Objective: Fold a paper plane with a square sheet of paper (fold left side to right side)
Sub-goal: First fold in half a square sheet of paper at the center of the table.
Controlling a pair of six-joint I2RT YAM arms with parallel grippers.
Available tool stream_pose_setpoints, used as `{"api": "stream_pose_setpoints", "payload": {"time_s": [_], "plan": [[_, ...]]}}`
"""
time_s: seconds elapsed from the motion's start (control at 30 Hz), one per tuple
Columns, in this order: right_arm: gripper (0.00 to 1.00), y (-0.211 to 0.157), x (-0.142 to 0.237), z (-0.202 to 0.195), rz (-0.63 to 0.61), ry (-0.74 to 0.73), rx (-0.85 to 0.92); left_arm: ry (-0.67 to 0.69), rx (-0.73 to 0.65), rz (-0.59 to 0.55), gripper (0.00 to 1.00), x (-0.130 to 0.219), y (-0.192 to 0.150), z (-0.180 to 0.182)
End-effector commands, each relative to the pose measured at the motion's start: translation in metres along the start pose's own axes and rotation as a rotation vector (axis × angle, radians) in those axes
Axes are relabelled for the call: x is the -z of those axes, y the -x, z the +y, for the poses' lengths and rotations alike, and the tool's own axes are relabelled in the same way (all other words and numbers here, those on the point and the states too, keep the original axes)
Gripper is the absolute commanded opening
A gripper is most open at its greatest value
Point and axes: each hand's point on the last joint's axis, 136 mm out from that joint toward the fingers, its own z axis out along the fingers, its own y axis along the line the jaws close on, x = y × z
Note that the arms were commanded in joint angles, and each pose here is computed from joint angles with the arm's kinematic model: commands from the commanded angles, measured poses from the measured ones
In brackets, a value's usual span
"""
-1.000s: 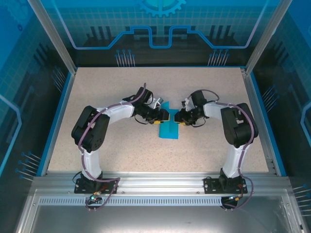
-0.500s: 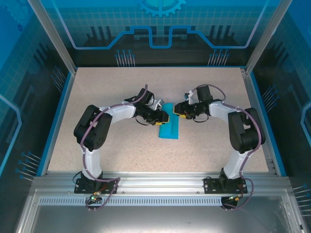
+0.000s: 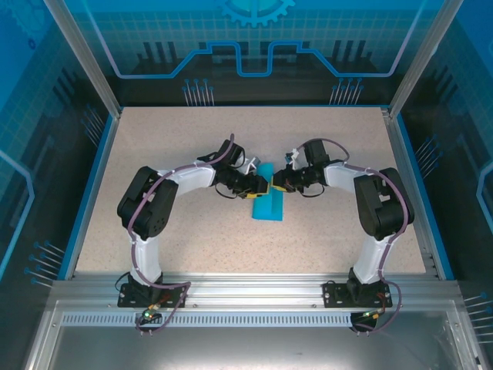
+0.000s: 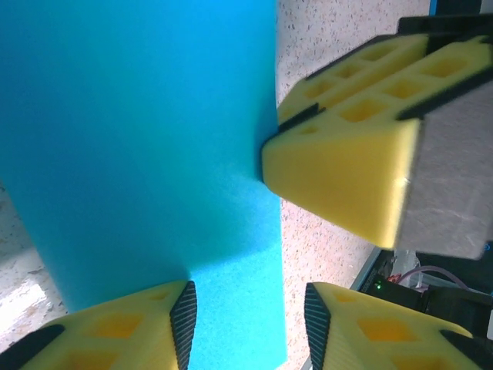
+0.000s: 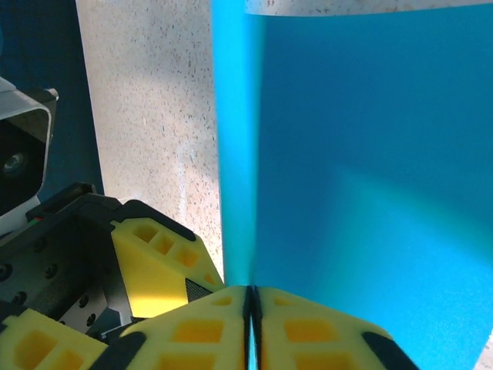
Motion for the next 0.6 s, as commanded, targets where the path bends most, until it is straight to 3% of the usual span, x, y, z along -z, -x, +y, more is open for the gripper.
{"api": "stream_pose_setpoints", "payload": {"time_s": [0.0,0.27,0.57], "plan": [[0.02,0.001,0.0,0.001,0.011,-0.001,0.016,0.014,-0.044,-0.024,0.49,0.009,0.004,-0.011],[0.0,0.006,0.007,-0.028,0.008,-0.134,0.022,0.215,-0.015,-0.1,0.61,0.037,-0.004,0.016],[0.0,0.005,0.013,-0.059,0.02,-0.284,0.025,0.222,0.083,-0.06,0.62,0.009,-0.004,0.034]]}}
